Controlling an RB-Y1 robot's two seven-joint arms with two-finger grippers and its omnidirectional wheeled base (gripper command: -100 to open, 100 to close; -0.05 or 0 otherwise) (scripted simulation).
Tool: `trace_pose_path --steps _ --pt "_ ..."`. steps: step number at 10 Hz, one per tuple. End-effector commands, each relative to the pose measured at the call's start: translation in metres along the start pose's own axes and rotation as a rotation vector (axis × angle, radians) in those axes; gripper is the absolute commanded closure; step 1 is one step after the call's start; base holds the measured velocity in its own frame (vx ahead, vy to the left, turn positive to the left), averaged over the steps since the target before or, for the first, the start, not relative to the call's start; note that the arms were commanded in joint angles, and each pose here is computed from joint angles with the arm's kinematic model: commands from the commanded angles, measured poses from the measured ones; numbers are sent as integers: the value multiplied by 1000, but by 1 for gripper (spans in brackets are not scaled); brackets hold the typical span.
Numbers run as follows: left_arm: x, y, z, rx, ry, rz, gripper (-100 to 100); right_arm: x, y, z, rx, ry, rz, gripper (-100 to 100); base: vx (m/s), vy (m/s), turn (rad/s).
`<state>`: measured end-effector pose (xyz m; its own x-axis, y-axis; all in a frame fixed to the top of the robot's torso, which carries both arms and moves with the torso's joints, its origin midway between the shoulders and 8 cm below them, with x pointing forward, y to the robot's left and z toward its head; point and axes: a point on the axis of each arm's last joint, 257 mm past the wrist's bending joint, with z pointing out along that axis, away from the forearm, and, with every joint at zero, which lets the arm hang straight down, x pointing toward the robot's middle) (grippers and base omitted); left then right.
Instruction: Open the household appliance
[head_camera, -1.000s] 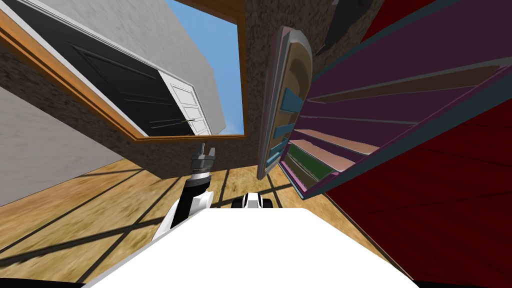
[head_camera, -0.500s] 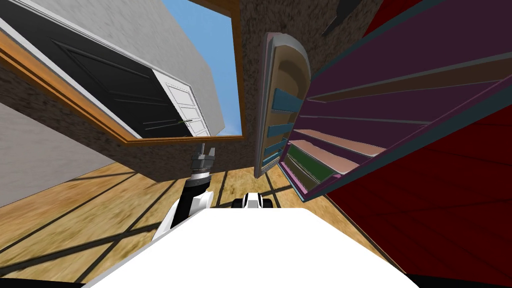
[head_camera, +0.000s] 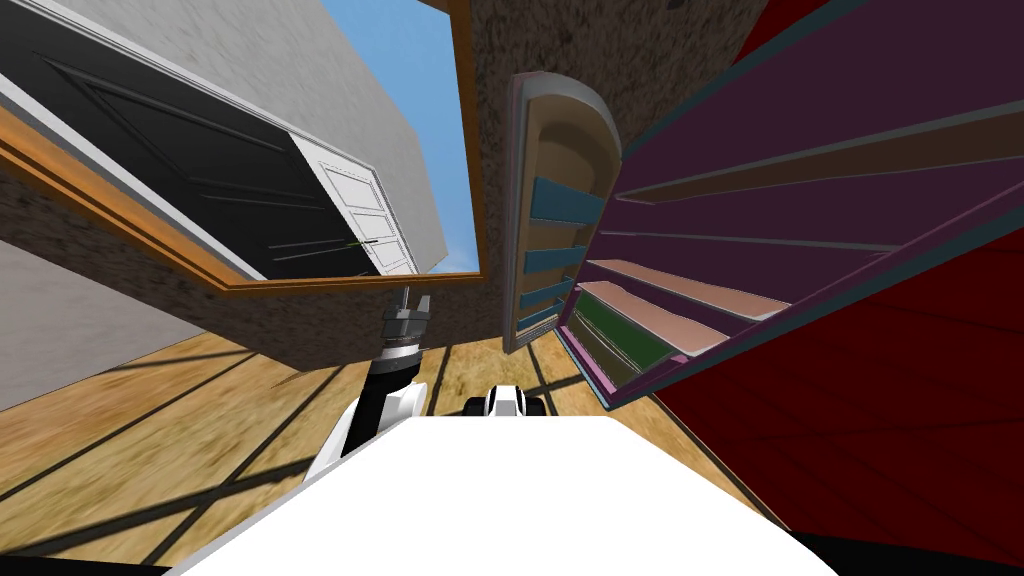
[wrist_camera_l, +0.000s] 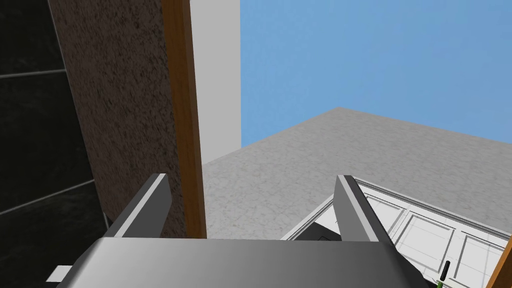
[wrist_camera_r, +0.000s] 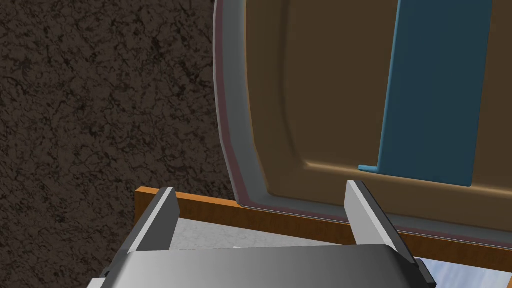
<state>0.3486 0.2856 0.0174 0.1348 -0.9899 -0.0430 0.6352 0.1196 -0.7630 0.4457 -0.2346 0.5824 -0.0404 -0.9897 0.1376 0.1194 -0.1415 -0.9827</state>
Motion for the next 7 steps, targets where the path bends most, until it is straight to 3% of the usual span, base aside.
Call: trace_pose_path --steps 1,2,7 --pt "0 0 0 0 0 0 0 -1 -4 -5 1 -1 1 -100 22 -8 0" --pt "0 0 0 0 0 0 0 -2 -4 -5 -2 0 1 0 6 -3 1" --pt "0 0 0 0 0 0 0 -1 -4 -5 -2 0 1 0 0 0 0"
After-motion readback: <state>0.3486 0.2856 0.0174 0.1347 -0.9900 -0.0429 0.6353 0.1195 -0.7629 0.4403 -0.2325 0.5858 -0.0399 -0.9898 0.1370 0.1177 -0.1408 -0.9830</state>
